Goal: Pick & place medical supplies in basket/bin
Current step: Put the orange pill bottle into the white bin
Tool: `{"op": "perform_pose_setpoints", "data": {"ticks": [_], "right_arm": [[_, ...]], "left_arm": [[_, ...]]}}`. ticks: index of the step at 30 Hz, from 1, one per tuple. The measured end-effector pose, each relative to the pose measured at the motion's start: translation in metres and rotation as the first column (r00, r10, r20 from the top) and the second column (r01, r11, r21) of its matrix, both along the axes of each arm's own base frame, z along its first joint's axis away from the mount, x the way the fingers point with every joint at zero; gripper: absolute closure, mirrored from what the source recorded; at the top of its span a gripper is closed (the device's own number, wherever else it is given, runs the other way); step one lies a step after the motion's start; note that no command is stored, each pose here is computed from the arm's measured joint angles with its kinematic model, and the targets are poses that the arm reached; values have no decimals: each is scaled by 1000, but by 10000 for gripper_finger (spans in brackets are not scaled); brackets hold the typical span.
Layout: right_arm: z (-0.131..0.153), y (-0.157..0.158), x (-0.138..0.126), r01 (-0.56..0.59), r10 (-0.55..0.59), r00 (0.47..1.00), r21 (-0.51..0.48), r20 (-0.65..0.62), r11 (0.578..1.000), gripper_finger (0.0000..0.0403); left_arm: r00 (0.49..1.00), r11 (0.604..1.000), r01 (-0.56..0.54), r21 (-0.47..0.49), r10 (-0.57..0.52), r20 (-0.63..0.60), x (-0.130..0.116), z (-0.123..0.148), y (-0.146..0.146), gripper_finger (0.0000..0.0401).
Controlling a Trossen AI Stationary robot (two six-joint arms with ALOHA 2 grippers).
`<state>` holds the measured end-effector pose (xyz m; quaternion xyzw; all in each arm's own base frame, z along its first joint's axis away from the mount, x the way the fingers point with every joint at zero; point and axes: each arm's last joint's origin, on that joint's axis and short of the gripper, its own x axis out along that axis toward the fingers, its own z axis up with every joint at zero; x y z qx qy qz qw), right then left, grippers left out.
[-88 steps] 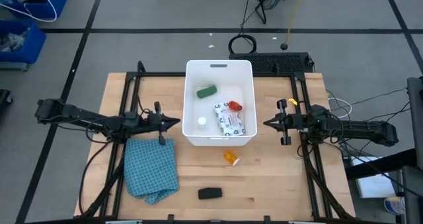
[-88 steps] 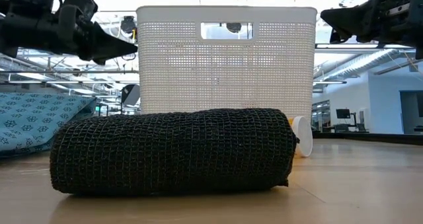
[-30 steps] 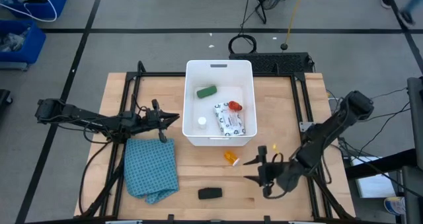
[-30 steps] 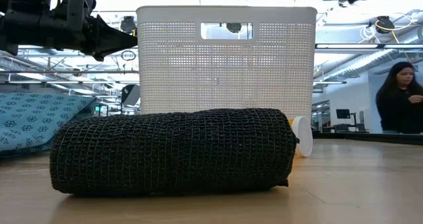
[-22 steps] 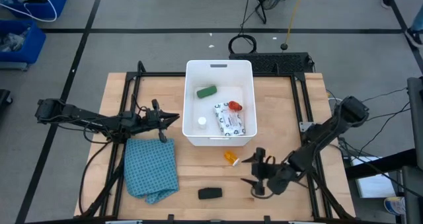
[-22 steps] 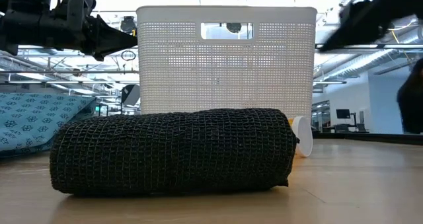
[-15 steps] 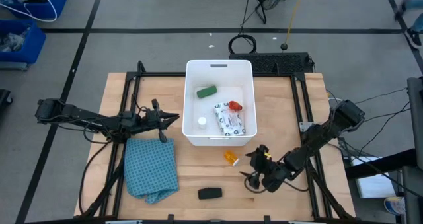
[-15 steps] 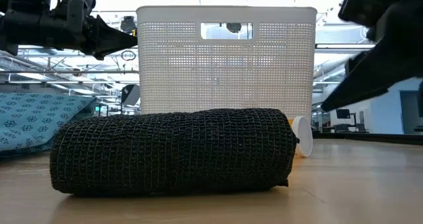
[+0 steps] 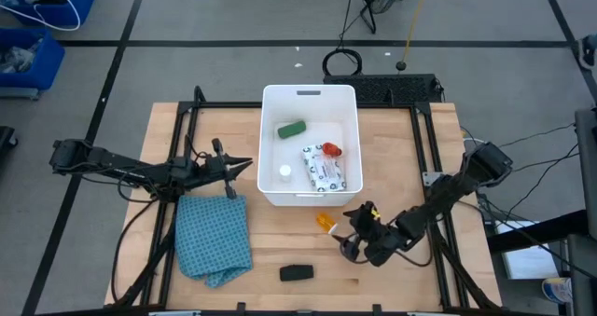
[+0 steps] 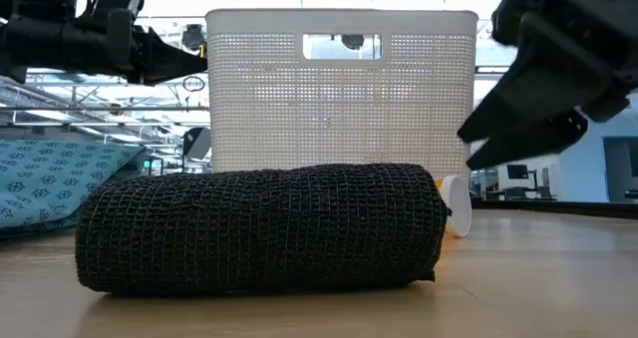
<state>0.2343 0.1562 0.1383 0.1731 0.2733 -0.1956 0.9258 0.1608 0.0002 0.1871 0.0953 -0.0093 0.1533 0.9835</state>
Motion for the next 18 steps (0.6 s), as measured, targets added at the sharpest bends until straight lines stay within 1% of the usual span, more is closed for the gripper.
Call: {"op": "perform_pose_setpoints", "data": {"ticks": [4,7,12,14,18], "right_arm": [[-10,-4,5,37,-36,999,36,-28,999,9],[-16,-5,10,41,-39,999,56,-25,998,9],[-20,-8,18,36,-36,999,51,-8,998,9],[-24,-11,19,45,-44,999,41,-24,998,9],[-34,-15,23,44,-38,996,80,-75,996,9]], "left_arm": [[1000,1000,0,-2,0,11,0,1,0,359],[1000,1000,1,-12,-1,17,0,1,0,359],[1000,1000,2,-23,-2,20,0,1,0,359],[1000,1000,2,-23,-2,20,0,1,0,359],[1000,1000,3,-26,-2,21,0,1,0,359]]}}
